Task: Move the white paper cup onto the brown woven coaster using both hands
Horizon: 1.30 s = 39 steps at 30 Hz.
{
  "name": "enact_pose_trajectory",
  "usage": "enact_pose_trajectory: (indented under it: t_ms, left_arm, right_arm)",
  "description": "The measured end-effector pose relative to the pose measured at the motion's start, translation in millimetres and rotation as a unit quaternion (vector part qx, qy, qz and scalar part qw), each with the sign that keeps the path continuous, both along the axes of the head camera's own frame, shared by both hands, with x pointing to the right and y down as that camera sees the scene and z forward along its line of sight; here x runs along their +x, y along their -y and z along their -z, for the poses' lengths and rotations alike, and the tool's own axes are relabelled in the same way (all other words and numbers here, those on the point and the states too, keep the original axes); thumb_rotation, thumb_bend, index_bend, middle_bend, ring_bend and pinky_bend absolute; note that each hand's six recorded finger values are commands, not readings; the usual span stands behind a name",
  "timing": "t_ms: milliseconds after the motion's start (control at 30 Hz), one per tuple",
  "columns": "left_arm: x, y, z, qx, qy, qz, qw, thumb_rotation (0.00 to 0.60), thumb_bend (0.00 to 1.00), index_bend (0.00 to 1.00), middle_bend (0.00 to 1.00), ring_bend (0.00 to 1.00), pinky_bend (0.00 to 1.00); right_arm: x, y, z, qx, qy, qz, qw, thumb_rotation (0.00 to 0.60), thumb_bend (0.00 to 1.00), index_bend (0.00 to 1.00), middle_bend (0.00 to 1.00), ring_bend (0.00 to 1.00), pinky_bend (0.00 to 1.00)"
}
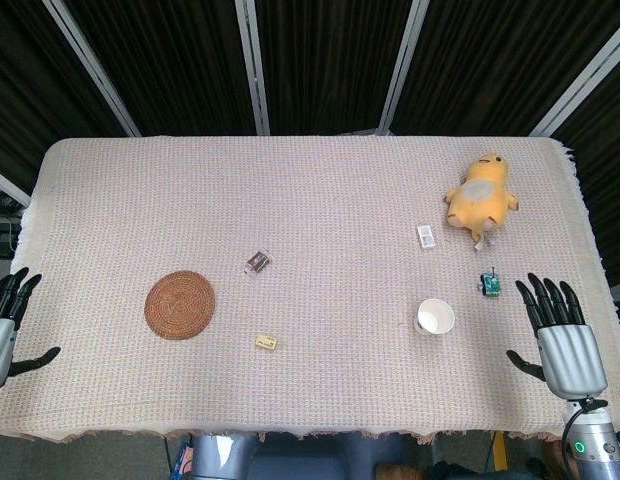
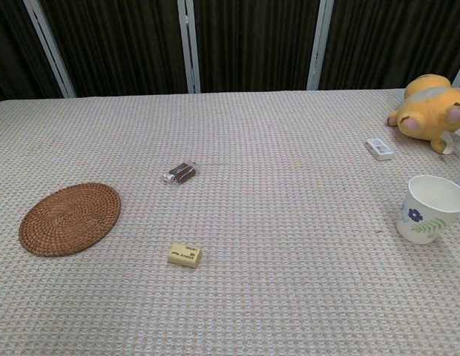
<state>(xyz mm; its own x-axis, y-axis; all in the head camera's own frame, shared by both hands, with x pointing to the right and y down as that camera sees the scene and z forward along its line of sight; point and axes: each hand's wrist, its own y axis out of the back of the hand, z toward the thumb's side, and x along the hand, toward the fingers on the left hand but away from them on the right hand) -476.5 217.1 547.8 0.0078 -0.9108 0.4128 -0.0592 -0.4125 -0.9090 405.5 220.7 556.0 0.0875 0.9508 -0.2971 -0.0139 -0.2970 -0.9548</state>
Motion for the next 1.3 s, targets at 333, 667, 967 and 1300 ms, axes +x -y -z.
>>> enact_pose_trajectory:
  t_ms: [333, 667, 967, 1300]
  left_arm:
    - [-1.9, -0.6, 6.3, 0.006, -0.004, 0.005, 1.0, 0.6, 0.0, 0.0, 0.0, 0.0, 0.0]
    - [-4.3, 4.2, 2.9, 0.006, 0.006, 0.013, 0.9999, 0.6, 0.0, 0.0, 0.0, 0.0, 0.0]
    - [-9.5, 6.3, -0.1, 0.004, 0.013, 0.022, 0.9997, 0.6, 0.0, 0.0, 0.0, 0.0, 0.0]
    - [-10.0, 6.4, 0.9, 0.004, 0.011, 0.023, 0.9997, 0.6, 0.0, 0.0, 0.0, 0.0, 0.0]
  right_arm:
    - [0.3, -3.3, -5.3, -0.025, 0.02, -0.002, 0.9995, 0.6, 0.0, 0.0, 0.0, 0.0, 0.0]
    - [-42.5, 3.0, -51.5, -0.154, 0.064, 0.065, 0.9839, 0.6, 0.0, 0.0, 0.02, 0.0, 0.04]
    - [-78.1, 23.0, -85.6, -0.204, 0.032, 0.113, 0.972, 0.6, 0.0, 0.0, 0.05, 0.02, 0.06]
    - [-93.3, 43.3, -105.0, -0.204, 0.008, 0.104, 0.9734, 0.6, 0.11, 0.12, 0.22, 0.21, 0.17]
